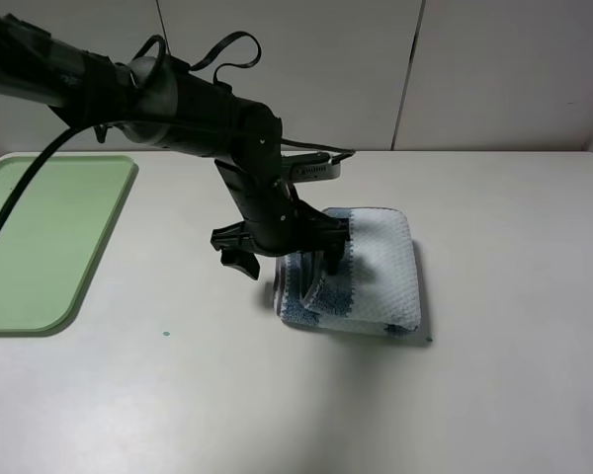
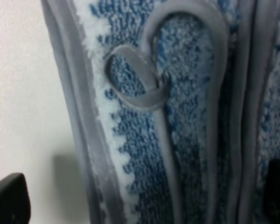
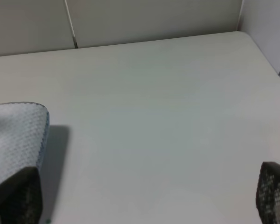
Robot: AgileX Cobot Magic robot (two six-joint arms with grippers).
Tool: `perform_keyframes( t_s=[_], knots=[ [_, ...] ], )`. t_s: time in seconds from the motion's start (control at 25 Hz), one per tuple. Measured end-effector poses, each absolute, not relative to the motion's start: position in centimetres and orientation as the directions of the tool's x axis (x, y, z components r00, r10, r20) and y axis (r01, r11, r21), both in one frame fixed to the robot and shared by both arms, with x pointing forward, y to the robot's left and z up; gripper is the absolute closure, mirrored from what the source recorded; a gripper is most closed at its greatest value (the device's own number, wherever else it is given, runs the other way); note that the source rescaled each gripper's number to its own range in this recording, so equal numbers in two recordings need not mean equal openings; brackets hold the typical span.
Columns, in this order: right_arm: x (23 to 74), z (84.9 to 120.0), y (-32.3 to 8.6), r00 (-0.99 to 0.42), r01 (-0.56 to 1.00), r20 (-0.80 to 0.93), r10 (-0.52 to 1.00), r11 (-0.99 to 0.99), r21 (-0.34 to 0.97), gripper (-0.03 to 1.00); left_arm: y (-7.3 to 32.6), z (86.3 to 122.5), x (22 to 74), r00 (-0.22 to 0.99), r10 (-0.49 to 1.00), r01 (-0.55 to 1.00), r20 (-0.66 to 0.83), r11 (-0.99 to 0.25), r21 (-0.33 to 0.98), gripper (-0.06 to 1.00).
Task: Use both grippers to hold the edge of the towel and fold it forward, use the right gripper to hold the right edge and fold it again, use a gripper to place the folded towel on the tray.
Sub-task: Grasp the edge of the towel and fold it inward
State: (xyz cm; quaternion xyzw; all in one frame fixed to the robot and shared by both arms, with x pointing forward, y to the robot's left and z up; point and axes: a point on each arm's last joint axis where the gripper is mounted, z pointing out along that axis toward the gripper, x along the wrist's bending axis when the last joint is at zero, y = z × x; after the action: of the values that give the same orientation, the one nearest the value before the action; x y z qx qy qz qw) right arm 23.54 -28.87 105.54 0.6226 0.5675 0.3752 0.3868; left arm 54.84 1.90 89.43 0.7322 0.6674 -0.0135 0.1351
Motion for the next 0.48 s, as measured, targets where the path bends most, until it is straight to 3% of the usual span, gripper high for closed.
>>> perform_keyframes(
  t_s=[0.48],
  knots=[
    [23.5,105.5,-28.9,0.075,0.416,0.029,0.997,-0.058,0.907,-0.03,1.6,88.2,55.2,0.113,0.971,0.977,-0.209,-0.071,0.201,-0.05]
  ],
)
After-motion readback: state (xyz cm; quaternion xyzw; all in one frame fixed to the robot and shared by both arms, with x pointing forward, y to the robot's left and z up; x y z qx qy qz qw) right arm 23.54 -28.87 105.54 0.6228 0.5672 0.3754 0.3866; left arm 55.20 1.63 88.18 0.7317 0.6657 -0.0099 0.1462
